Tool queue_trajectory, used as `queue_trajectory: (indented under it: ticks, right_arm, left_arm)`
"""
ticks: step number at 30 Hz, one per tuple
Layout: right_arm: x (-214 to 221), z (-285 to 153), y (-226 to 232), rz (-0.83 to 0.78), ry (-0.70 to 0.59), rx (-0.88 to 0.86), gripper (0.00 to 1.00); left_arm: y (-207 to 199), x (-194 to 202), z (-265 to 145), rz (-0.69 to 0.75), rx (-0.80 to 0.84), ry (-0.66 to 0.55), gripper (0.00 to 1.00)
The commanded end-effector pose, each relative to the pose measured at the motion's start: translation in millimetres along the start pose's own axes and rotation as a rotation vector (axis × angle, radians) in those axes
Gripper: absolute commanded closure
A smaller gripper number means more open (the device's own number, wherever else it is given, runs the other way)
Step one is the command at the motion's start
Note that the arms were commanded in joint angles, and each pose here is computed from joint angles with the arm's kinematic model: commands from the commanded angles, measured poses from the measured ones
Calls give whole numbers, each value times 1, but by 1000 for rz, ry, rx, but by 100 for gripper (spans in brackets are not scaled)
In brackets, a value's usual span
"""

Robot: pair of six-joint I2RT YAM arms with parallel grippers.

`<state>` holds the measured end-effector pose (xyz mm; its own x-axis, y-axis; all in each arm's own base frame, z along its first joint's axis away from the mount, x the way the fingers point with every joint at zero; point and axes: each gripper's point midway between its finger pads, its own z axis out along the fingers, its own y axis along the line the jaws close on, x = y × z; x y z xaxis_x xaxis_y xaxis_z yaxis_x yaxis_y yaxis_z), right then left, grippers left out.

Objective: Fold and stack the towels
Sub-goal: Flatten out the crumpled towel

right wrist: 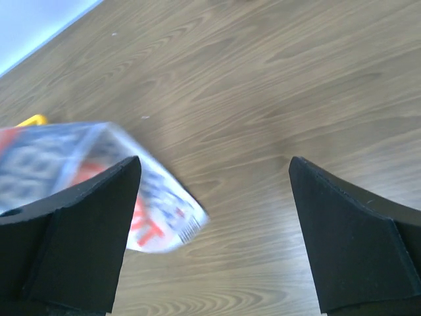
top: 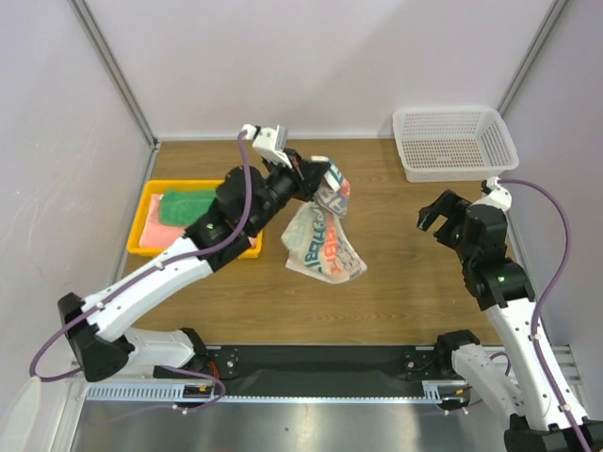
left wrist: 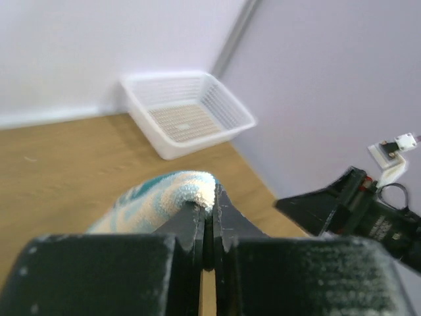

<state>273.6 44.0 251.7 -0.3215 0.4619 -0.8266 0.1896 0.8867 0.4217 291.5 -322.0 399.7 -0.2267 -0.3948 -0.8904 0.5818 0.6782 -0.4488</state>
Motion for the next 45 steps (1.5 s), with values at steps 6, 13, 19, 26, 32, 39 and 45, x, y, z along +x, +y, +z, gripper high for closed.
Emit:
queue_trajectory:
  ticks: [6, 13, 19, 26, 32, 39, 45]
  right_arm:
    - [2, -7, -16, -11, 19, 5, 0]
    - [4, -10, -19, -14, 23, 10, 0]
    - [-3, -19, -43, -26, 11, 126, 0]
    - [-28, -31, -56, 38, -87, 201, 0]
    - [-50, -39, -58, 74, -185, 228, 0]
    - [-24, -23, -60, 66, -92, 216, 0]
    - [22, -4, -57, 96, 47, 156, 0]
  left_arm:
    - [9, -53, -46, 396, -73, 145, 100]
    - [-15, -26, -14, 307, 38, 208, 100]
    - [-51, 61, 26, 243, 111, 326, 100]
    - [-129, 189, 47, 103, 250, 485, 100]
    - [-157, 271, 68, 70, 209, 531, 96]
    - [-126, 251, 51, 127, 114, 505, 5]
    - [-15, 212, -1, 104, -156, 506, 0]
